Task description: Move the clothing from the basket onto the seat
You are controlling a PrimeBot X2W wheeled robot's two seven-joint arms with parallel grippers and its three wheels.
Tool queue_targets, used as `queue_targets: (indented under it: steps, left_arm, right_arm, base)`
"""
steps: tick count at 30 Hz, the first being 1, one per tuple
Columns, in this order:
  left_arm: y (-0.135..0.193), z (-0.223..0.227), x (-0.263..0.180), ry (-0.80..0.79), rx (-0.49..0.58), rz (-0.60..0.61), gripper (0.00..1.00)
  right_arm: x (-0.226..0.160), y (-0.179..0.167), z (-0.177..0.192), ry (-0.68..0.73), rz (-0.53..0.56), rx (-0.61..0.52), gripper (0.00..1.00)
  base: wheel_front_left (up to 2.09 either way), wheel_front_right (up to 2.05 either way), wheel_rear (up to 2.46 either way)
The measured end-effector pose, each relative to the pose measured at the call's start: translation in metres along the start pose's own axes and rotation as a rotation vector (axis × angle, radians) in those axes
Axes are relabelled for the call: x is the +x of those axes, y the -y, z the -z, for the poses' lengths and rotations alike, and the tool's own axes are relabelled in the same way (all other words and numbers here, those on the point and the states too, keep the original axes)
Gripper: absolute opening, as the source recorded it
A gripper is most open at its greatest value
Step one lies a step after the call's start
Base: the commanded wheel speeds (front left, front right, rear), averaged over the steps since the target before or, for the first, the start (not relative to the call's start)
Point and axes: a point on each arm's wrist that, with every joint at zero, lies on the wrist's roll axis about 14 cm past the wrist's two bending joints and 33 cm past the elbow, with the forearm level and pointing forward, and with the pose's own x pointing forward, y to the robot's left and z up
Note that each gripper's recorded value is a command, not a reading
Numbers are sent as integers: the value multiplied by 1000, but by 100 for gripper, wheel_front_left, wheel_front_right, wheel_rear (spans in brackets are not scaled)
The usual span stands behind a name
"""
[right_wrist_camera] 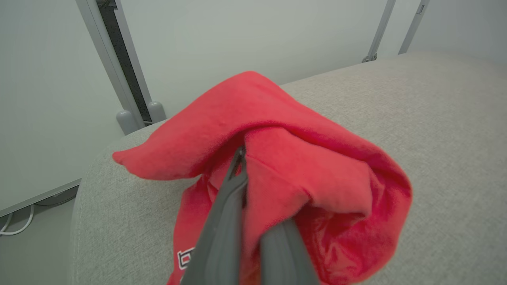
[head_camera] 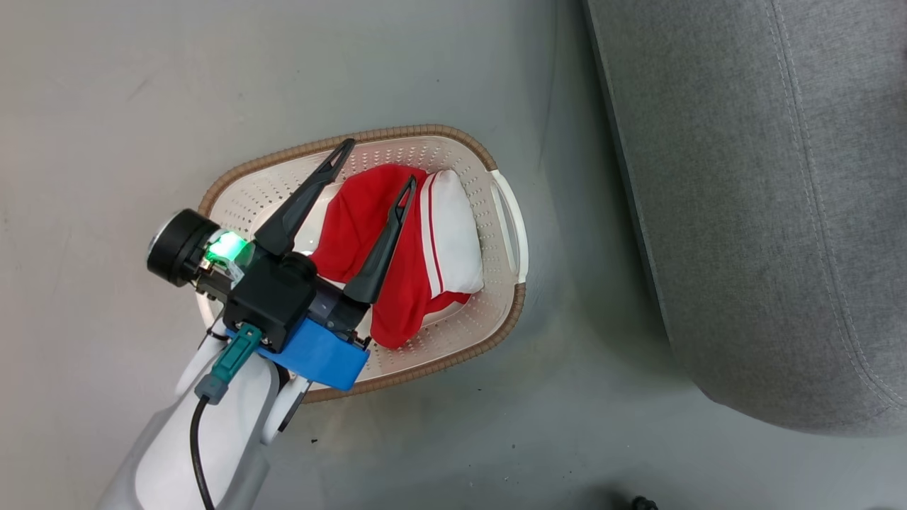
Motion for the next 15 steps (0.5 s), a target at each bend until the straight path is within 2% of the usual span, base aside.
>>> queue_targets:
  steps: [12,13,14,15]
  left_arm:
    - [1,-3,-5,-6,13,-8,100]
    - [1,-4,-5,-5,14,-9,100]
    - [1,-4,-5,-5,14,-10,100]
    - [1,-5,-5,-5,14,-11,100]
  right_arm:
    - [-5,0,8,-22,1,11,0]
    - [-5,0,8,-24,1,12,23]
    - [-5,0,8,-26,1,12,85]
    - [-5,1,9,-29,1,11,100]
  base:
    - [0,0,0]
    - [0,0,0]
    - [0,0,0]
    - [0,0,0]
